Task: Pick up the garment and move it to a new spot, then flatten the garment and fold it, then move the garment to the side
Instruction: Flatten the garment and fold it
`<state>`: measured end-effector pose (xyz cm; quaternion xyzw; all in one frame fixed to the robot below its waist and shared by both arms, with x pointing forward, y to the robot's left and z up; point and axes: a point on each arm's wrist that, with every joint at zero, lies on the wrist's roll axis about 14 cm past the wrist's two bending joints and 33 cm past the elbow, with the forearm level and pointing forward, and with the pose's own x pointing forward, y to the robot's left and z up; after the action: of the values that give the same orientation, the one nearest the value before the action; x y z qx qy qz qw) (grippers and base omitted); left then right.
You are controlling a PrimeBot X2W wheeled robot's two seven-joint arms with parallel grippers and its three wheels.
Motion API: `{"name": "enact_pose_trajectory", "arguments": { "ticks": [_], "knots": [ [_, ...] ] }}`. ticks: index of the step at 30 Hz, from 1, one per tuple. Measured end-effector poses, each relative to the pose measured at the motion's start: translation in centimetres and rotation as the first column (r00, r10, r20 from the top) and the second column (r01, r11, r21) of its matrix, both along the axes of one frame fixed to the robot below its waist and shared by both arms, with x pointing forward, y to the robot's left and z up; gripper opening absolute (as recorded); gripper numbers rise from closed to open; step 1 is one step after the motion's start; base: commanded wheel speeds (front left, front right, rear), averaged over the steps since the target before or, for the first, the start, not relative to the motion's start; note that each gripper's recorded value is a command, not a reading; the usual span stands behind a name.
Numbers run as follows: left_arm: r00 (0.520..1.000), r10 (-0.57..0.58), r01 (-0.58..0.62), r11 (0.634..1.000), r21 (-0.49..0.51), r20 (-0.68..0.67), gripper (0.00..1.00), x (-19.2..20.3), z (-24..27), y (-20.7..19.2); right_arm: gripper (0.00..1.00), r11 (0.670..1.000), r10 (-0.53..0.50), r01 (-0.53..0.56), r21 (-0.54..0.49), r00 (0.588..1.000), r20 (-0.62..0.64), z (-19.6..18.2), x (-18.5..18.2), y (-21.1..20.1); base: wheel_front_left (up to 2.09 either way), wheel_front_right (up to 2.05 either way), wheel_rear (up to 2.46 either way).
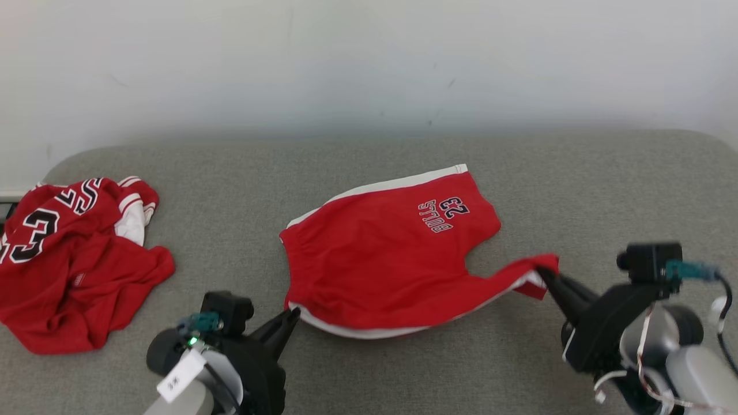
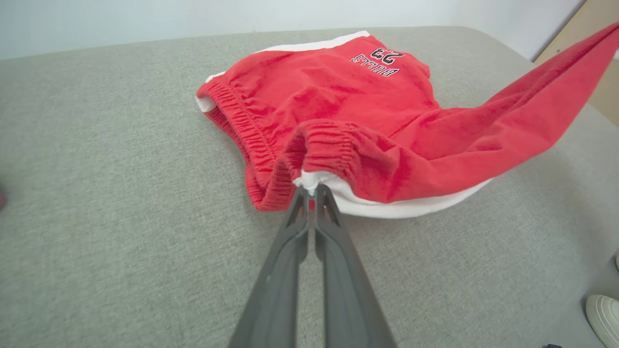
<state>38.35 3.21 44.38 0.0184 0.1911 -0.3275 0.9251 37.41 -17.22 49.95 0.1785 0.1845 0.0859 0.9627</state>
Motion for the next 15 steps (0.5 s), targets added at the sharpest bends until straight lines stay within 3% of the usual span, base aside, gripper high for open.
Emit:
{"name": "enact_pose_trajectory", "arguments": {
  "ticks": [5,15],
  "knots": [
    [1.000,0.027,-0.026,0.999,-0.021,0.013,0.00,2.0,1.5,-0.4,0.00,0.999,0.043,-0.042,-0.030,0.998,0.049,2.8,3.5,0.4,0.00,0.00,0.00],
    [0.989,0.150,-0.150,0.989,0.002,-0.011,0.00,6.7,2.1,1.0,0.00,0.994,0.089,-0.091,-0.064,0.996,-0.031,2.5,9.2,1.4,0.00,0.00,0.00]
  ]
}}
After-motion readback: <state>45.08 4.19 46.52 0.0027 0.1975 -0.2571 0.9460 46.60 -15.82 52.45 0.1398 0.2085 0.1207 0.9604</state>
